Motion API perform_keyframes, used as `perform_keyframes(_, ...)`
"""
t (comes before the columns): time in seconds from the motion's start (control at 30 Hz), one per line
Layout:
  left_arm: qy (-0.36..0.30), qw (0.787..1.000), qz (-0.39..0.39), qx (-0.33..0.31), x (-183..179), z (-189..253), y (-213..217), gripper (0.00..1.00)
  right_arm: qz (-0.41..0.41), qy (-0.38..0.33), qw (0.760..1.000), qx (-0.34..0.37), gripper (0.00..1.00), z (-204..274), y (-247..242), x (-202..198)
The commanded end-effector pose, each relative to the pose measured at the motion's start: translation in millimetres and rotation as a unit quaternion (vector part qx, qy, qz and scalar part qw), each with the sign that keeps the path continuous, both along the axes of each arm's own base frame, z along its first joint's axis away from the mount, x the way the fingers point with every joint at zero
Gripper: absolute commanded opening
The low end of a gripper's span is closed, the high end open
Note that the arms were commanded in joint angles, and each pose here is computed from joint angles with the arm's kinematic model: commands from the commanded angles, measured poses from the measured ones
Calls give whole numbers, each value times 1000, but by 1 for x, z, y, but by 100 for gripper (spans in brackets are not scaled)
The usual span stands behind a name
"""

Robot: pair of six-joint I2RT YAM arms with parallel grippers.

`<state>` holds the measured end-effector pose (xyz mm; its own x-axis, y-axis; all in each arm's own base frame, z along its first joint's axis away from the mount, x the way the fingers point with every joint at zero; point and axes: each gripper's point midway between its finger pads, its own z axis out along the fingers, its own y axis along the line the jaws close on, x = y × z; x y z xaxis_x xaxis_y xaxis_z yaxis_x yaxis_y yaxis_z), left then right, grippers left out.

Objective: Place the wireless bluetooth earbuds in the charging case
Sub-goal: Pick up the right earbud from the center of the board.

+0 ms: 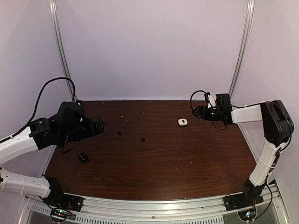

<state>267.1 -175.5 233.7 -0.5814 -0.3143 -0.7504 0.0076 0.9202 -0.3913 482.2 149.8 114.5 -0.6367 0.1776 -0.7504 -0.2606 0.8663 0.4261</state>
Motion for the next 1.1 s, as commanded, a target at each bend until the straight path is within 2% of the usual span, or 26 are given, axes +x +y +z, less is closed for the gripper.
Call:
perform_keyframes(0.0,88,989,122,-8,-25,-51,50,98,2,-48,999,-2,81,34,1,-7)
perform_keyframes(0.27,190,972,141,-2,-32,-117,86,98,62,-94,994,12,97,78,36,-32)
perform_keyframes(0.53,241,953,184,-12,-34,-160,102,97,95,-123,987,26,99,105,56,-58)
perform_keyframes(1.07,285,932,221,30,-15,-203,111,80,117,-142,983,27,100,125,60,-77)
